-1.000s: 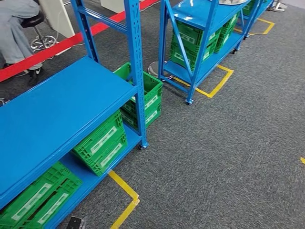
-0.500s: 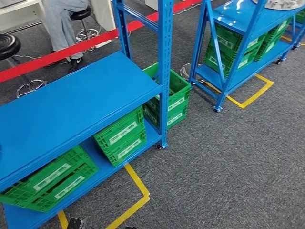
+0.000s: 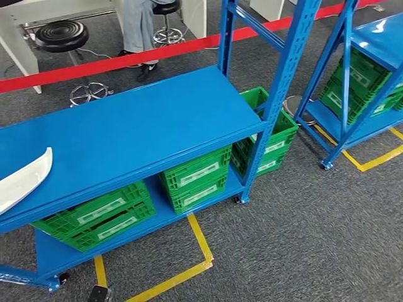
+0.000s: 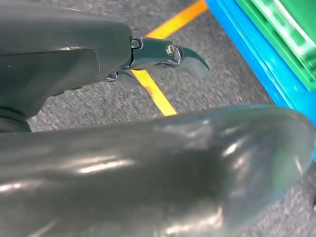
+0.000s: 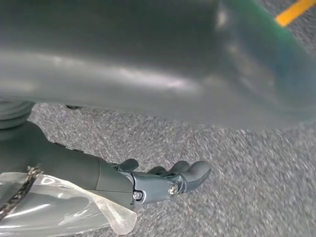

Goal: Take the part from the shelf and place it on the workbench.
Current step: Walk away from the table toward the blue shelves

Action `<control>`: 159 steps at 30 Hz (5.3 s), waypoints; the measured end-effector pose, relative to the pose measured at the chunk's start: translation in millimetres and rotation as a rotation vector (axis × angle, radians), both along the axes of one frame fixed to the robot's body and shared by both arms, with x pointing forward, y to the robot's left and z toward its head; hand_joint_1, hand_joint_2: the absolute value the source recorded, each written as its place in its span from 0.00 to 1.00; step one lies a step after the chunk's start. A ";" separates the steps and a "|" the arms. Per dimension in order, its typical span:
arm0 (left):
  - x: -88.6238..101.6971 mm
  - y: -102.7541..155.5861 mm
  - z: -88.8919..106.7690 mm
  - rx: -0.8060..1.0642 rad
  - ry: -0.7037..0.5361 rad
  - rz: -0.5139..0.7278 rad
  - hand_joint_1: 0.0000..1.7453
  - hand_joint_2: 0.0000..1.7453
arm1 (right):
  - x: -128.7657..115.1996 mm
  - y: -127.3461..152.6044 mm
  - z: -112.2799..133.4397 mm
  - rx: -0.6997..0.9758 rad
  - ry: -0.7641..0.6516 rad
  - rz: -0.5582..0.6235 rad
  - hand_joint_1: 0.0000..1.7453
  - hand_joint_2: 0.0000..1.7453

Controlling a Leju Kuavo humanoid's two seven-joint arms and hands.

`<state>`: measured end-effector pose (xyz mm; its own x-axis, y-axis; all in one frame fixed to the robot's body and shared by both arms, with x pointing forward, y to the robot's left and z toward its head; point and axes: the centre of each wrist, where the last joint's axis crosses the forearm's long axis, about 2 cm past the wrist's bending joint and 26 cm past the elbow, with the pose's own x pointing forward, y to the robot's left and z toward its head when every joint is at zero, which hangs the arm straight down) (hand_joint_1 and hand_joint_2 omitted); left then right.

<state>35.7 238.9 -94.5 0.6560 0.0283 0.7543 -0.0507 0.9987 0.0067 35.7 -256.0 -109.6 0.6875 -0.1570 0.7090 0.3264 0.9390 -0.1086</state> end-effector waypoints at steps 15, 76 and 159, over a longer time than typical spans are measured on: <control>-0.5 0.8 -0.4 0.003 0.002 -0.004 0.00 0.00 | -4.1 0.7 -0.4 0.003 0.008 0.000 0.00 0.00; -3.1 1.3 -1.8 0.007 0.003 0.006 0.00 0.00 | -4.3 -0.8 -0.6 -0.001 0.005 -0.004 0.00 0.00; -5.2 1.3 -3.4 -0.005 0.007 0.016 0.00 0.00 | -0.3 -7.8 -0.7 0.006 -0.018 -0.060 0.00 0.00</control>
